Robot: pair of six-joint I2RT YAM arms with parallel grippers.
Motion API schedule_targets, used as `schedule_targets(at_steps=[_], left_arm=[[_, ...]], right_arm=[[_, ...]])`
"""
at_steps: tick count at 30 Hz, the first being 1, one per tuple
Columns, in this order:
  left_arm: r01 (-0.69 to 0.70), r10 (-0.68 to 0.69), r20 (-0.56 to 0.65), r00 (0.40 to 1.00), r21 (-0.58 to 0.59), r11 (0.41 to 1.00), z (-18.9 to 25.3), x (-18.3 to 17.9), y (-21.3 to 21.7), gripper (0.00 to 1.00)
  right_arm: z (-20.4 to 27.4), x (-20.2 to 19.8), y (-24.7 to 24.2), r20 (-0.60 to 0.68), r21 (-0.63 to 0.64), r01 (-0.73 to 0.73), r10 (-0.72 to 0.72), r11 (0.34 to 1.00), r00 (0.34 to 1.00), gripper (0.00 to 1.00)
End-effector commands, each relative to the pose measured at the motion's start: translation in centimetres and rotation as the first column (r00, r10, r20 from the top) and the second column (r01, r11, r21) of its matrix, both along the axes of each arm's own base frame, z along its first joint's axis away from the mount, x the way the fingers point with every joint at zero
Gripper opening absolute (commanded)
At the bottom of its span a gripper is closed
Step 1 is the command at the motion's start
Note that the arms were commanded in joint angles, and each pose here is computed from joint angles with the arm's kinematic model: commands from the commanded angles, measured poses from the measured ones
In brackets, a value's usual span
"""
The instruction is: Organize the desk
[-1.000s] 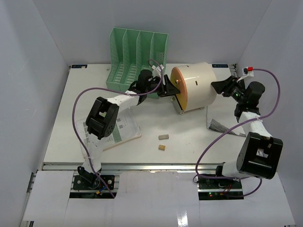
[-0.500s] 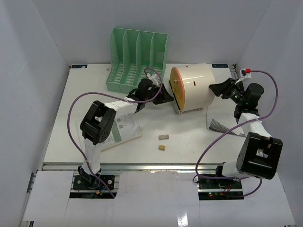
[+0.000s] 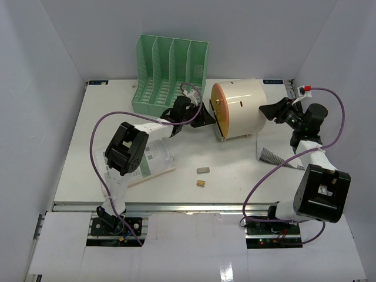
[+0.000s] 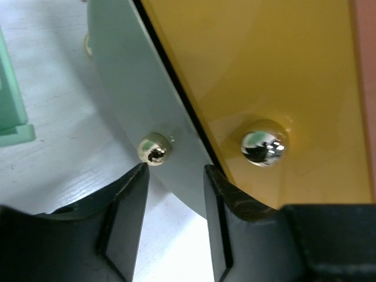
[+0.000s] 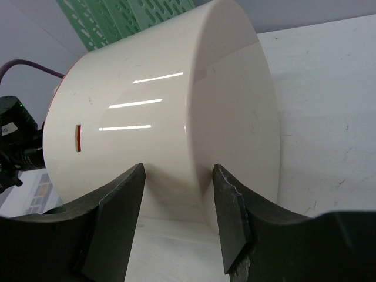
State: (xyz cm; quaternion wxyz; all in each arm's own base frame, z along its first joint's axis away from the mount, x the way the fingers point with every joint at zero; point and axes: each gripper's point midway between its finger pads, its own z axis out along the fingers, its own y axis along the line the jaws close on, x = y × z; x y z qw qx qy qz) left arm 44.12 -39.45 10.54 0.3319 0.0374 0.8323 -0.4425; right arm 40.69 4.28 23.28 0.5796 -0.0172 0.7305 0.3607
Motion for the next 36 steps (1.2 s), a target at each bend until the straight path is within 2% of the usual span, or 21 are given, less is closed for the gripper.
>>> schedule_targets(at_steps=[1,12,23,30,36], left_arm=[[0.008,-0.008,0.019,1.0,-0.014,1.0,1.3,1.1,-0.1,0.55],[0.038,-0.038,-0.015,0.999,-0.022,0.999,-0.3,2.0,-0.5,0.55],[0.085,-0.088,-0.05,0.995,-0.065,0.994,-1.6,1.0,-1.0,0.54],[0.1,-0.107,-0.065,0.992,-0.111,0.989,-1.2,0.7,-1.6,0.43],[0.097,-0.104,-0.056,0.993,-0.116,0.989,-0.9,0.6,-1.5,0.28]], right_arm=[[0.2,-1.0,0.8,0.006,-0.005,-0.052,0.052,0.999,0.999,0.56],[0.1,-0.9,0.7,0.007,-0.008,-0.05,0.05,0.999,0.999,0.56],[-0.1,-0.8,0.5,0.005,-0.011,-0.047,0.047,0.999,0.999,0.57],[-0.2,-0.8,0.4,0.003,-0.013,-0.042,0.042,0.999,0.999,0.56],[-0.4,-0.7,0.3,0.0,-0.015,-0.038,0.038,0.999,0.999,0.56]])
